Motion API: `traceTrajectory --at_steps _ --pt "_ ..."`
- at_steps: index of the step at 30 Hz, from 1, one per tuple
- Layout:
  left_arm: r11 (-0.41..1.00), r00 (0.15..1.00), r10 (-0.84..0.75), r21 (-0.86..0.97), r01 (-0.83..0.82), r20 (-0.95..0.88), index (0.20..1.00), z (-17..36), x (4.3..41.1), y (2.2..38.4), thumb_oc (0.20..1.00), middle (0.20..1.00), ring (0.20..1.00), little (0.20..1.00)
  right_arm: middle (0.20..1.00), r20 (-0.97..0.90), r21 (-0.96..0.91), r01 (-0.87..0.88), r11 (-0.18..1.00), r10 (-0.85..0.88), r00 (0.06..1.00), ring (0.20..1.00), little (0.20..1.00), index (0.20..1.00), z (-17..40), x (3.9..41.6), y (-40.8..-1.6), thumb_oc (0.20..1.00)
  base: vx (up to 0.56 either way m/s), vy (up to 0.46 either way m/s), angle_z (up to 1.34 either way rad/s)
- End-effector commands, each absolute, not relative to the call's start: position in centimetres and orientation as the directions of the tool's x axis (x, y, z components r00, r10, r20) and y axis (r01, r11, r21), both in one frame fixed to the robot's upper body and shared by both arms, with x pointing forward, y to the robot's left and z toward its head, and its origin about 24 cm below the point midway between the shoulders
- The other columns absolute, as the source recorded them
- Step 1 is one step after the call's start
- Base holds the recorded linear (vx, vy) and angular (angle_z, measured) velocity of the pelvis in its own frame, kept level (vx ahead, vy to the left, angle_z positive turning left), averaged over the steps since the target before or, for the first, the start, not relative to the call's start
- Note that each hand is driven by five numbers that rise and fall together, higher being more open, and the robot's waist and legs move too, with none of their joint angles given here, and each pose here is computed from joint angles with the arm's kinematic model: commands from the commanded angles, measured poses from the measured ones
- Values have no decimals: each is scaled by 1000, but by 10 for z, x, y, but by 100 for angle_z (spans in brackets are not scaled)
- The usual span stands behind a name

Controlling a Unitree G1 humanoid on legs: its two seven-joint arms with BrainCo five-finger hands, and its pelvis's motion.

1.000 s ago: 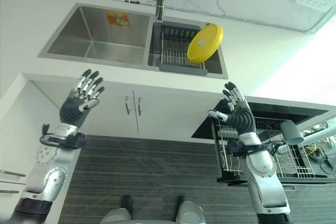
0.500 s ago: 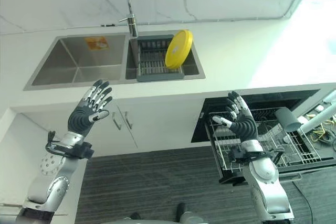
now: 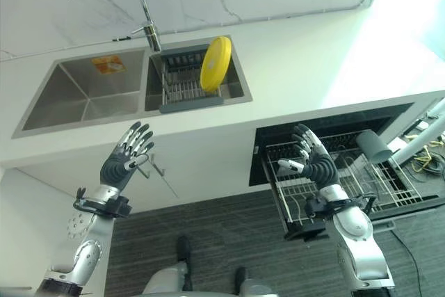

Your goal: Place the dishes in the dishwasher.

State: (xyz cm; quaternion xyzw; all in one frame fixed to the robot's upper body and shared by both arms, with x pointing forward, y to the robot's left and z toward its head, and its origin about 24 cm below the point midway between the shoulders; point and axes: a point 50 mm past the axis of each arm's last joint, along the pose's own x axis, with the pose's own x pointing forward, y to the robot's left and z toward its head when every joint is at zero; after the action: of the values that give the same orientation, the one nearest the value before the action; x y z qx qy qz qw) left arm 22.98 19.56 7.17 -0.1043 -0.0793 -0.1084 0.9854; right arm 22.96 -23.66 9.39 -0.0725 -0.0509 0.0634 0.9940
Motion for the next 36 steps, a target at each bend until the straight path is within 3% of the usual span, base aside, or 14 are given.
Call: traceTrajectory --at_steps 1,5,9,17,27,36 --pt "959 907 -215 -96 266 363 1000 111 228 201 1000 1000 1000 1000 1000 296 -165 -182 969 225 928 1000 1000 1000 134 233 -226 1000 294 233 -25" --pt "956 889 -263 -21 292 374 1000 120 233 199 1000 1000 1000 1000 1000 350 -137 -237 962 270 897 1000 1000 1000 143 233 -220 1000 183 150 -27" --pt "949 873 -303 34 315 383 1000 126 236 198 1000 1000 1000 1000 1000 382 -53 -197 979 202 902 1000 1000 1000 143 235 -225 1000 112 106 12" --pt "944 865 -327 84 319 380 1000 131 238 197 1000 1000 1000 1000 1000 361 -70 -225 972 235 903 1000 1000 1000 134 237 -211 1000 103 95 -17" --pt "931 834 -365 143 337 415 1000 144 241 188 1000 1000 1000 1000 1000 406 -7 -230 973 213 889 1000 1000 1000 144 240 -213 1000 95 -229 24" --pt "939 853 -335 74 335 399 1000 137 237 186 1000 1000 1000 1000 1000 426 17 -212 977 185 886 1000 1000 1000 158 243 -216 1000 99 -165 5"
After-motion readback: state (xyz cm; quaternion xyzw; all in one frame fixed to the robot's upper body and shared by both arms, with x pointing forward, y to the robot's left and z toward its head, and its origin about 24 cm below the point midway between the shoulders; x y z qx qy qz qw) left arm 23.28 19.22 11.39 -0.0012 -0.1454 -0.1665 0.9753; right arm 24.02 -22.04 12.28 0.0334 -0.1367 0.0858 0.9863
